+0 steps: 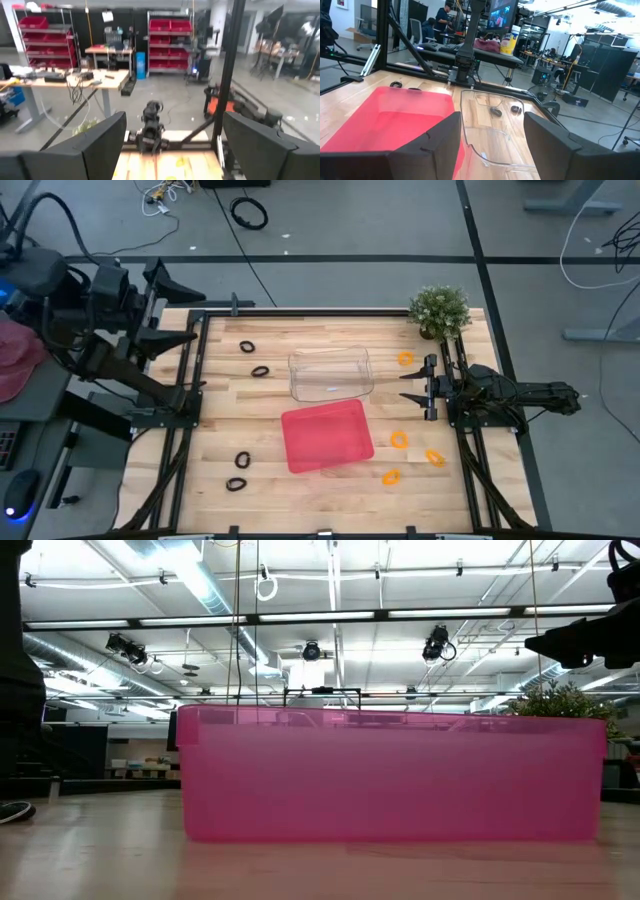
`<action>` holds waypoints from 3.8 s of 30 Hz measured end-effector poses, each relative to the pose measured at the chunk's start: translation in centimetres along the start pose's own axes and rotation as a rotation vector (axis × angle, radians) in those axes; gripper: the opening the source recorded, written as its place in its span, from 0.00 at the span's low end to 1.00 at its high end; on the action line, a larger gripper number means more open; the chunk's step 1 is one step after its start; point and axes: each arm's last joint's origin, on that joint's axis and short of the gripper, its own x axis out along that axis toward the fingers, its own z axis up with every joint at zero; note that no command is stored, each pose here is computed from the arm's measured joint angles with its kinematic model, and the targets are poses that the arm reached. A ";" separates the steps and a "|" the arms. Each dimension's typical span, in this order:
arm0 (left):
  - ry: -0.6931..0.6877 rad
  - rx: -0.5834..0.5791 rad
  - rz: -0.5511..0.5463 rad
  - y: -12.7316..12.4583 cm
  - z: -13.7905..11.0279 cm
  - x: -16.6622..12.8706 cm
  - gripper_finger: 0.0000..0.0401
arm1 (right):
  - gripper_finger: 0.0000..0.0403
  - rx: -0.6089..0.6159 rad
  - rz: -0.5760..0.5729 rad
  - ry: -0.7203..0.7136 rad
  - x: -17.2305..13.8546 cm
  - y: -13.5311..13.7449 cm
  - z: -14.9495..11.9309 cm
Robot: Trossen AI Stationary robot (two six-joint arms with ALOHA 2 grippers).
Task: Sort spring keychains
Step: Put the black spring keychain into the red bin
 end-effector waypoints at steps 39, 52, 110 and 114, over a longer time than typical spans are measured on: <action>0.658 -0.122 -0.028 -1.1 -6.3 4.8 0.84 | 0.55 0.000 0.000 0.000 0.0 0.0 0.0; 0.932 -0.092 -0.038 -2.5 -11.8 8.5 0.84 | 0.55 0.000 0.000 0.000 0.0 0.0 0.0; 1.287 -0.169 0.220 -2.4 -22.4 6.6 0.84 | 0.55 0.000 0.000 0.000 0.0 0.0 0.0; 1.358 -0.176 0.019 -3.5 -22.5 6.3 0.84 | 0.55 0.000 0.000 0.000 0.0 0.0 0.0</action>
